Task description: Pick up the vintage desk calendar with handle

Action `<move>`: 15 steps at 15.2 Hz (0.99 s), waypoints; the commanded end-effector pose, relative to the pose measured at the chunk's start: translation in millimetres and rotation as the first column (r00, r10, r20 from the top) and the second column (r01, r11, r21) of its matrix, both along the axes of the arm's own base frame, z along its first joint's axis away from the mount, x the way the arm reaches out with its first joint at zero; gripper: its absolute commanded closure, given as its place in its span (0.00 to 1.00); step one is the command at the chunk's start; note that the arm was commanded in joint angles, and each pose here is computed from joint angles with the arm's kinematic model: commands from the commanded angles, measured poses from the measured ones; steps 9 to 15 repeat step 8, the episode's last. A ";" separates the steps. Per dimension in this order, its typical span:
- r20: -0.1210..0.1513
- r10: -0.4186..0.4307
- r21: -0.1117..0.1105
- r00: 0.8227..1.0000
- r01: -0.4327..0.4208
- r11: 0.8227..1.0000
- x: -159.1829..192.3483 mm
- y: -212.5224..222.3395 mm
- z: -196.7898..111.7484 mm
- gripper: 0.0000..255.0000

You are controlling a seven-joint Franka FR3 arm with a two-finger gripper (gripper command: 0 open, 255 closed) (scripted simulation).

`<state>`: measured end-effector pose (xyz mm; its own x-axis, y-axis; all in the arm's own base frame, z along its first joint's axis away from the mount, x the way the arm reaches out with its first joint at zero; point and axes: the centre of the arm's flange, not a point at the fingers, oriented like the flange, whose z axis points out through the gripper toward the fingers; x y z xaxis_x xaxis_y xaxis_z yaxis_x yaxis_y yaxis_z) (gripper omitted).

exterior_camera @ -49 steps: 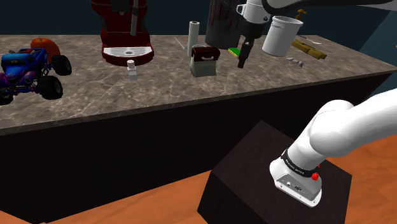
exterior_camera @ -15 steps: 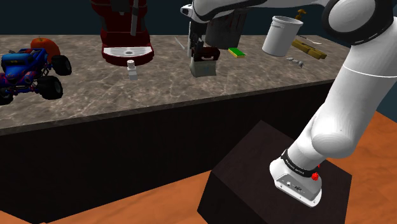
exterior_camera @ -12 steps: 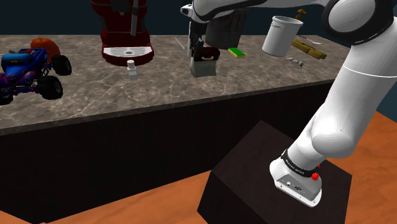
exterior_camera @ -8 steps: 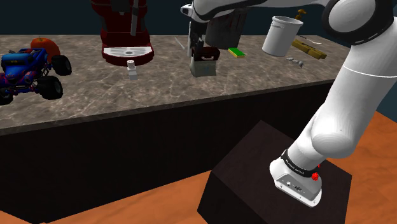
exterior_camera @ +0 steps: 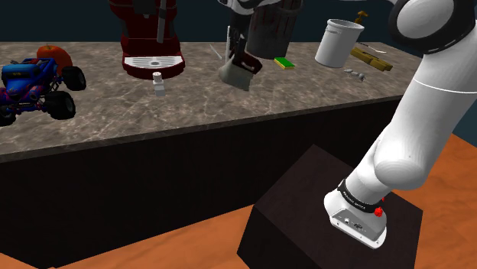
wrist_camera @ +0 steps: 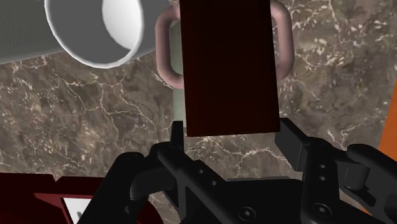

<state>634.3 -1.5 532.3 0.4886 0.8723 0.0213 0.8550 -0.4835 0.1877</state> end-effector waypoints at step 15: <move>0.002 0.000 0.000 1.000 0.000 1.000 0.4 0.0 38.7 1.00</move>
